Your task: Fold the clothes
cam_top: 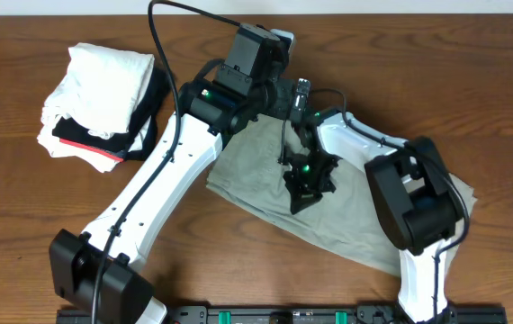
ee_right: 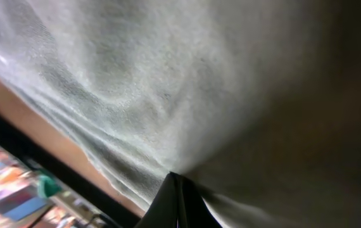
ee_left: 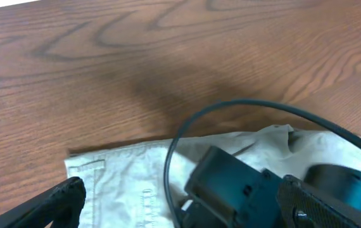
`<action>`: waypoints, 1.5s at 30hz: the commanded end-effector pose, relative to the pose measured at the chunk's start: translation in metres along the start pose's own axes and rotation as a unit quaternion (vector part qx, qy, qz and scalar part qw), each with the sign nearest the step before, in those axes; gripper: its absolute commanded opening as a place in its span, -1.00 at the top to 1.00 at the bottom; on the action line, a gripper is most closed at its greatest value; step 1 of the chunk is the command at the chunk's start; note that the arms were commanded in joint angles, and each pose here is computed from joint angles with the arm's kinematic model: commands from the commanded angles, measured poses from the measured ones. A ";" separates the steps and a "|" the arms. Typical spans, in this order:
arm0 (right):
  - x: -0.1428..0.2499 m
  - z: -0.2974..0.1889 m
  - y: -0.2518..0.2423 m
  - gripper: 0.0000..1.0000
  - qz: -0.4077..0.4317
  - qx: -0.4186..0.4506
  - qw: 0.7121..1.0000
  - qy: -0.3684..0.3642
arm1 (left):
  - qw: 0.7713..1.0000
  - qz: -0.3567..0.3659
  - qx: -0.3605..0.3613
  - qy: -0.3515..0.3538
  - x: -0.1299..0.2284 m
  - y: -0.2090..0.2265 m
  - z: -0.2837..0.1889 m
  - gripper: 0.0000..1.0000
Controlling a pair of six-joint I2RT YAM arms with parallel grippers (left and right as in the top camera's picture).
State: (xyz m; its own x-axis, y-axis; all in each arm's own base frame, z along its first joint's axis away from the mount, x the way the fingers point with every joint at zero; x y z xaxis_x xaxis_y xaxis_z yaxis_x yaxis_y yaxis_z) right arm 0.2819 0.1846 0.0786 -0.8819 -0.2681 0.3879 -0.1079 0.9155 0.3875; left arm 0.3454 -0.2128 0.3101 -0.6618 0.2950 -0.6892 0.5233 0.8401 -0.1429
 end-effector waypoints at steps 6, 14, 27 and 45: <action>0.021 -0.055 -0.026 0.98 0.097 0.134 0.980 -0.108 | 1.000 0.001 -0.005 -0.010 -0.006 0.001 -0.004 -0.96; 0.040 -0.080 -0.062 0.98 0.185 0.211 0.953 -0.116 | 1.000 0.001 -0.005 -0.010 -0.006 0.001 -0.004 -0.96; 0.040 -0.081 -0.160 0.98 0.347 0.213 0.894 -0.188 | 1.000 0.001 -0.005 -0.010 -0.006 0.001 -0.004 -0.96; -0.010 -0.072 -0.163 0.98 0.202 0.120 0.907 -0.349 | 1.000 0.001 -0.005 -0.010 -0.006 0.001 -0.004 -0.96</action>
State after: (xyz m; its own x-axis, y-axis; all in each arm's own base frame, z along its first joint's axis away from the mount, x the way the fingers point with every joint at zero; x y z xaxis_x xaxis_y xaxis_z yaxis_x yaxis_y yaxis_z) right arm 0.3488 0.0043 0.0929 -0.8951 0.3375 -0.2913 0.3516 0.9361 0.0039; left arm 0.3454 -0.2128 0.3102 -0.6615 0.2949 -0.6895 0.5233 0.8401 -0.1428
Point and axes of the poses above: each gripper's point midway between its finger pads, its own z axis out along the fingers, its own y axis along the line the jaws close on, x = y × z, the point moved 10 cm from there along -z, back along the fingers, and after that the axes turned 8 degrees about z, right-handed, at the moved point
